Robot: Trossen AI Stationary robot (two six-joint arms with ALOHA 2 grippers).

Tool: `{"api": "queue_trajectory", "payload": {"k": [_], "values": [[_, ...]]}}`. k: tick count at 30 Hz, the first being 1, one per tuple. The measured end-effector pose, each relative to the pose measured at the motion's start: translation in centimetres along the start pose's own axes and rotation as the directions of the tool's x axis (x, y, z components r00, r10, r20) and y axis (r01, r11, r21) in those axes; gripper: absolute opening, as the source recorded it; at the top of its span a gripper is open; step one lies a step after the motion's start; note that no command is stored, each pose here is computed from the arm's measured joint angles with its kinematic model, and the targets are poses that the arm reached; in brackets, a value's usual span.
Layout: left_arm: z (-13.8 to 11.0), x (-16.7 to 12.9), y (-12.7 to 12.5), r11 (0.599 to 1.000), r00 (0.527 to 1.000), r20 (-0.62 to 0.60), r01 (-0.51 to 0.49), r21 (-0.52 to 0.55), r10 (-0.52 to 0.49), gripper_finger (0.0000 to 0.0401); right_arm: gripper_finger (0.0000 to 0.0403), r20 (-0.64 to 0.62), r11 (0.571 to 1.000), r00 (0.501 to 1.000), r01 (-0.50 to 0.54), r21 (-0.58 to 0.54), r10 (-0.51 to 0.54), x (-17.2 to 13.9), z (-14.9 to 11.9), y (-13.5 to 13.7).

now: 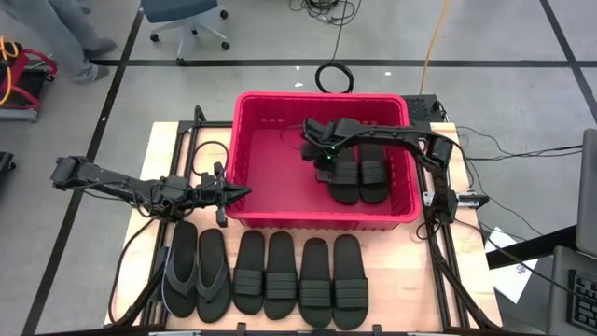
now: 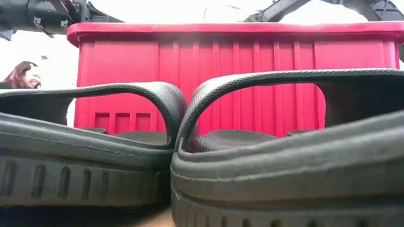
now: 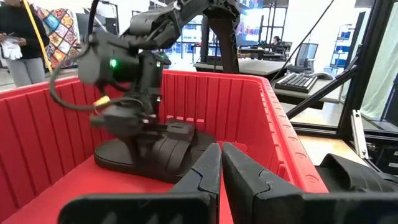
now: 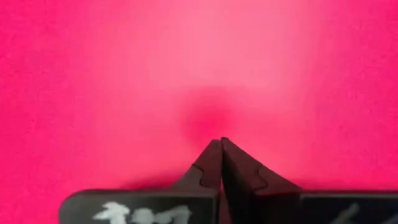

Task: Pick and place slides into bin
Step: Put the black slide into the red bin

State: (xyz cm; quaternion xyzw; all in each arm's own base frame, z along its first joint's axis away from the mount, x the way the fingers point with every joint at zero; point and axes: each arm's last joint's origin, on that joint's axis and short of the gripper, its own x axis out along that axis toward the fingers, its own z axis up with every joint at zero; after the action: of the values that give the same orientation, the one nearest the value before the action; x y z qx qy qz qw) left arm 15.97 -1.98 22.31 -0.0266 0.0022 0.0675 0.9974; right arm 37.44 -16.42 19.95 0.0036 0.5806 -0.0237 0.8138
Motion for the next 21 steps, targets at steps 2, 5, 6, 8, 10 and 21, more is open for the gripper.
{"api": "queue_trajectory", "payload": {"k": [2,5,6,8,10,21], "values": [[0.0,0.0,0.0,1.000,1.000,0.000,0.000,0.001,0.000,0.0021,0.0000,0.016,0.998,0.998,0.056,0.002,-0.056,-0.3,-0.1,-1.0],[0.0,0.0,0.0,1.000,1.000,-0.001,0.000,0.005,0.000,0.0021,0.0000,-0.020,0.997,0.998,0.068,0.042,-0.067,0.1,-1.0,-2.7],[0.0,0.0,0.0,1.000,1.000,-0.001,0.000,0.005,0.000,0.0021,0.0000,-0.046,0.997,0.997,0.064,0.049,-0.062,0.3,-1.4,-3.1],[0.0,0.0,0.0,1.000,1.000,-0.001,0.000,0.004,0.000,0.0021,0.0000,-0.081,0.997,0.995,0.054,0.055,-0.050,0.9,-2.0,-3.7],[0.0,0.0,0.0,1.000,1.000,-0.001,-0.001,0.004,0.001,0.0021,0.0000,-0.084,0.996,0.995,0.050,0.067,-0.045,1.3,-2.3,-4.2],[0.0,0.0,0.0,1.000,1.000,-0.002,-0.001,0.002,0.001,0.0021,0.0000,-0.149,0.989,0.989,0.009,0.145,0.013,3.1,-3.5,-5.3]]}}
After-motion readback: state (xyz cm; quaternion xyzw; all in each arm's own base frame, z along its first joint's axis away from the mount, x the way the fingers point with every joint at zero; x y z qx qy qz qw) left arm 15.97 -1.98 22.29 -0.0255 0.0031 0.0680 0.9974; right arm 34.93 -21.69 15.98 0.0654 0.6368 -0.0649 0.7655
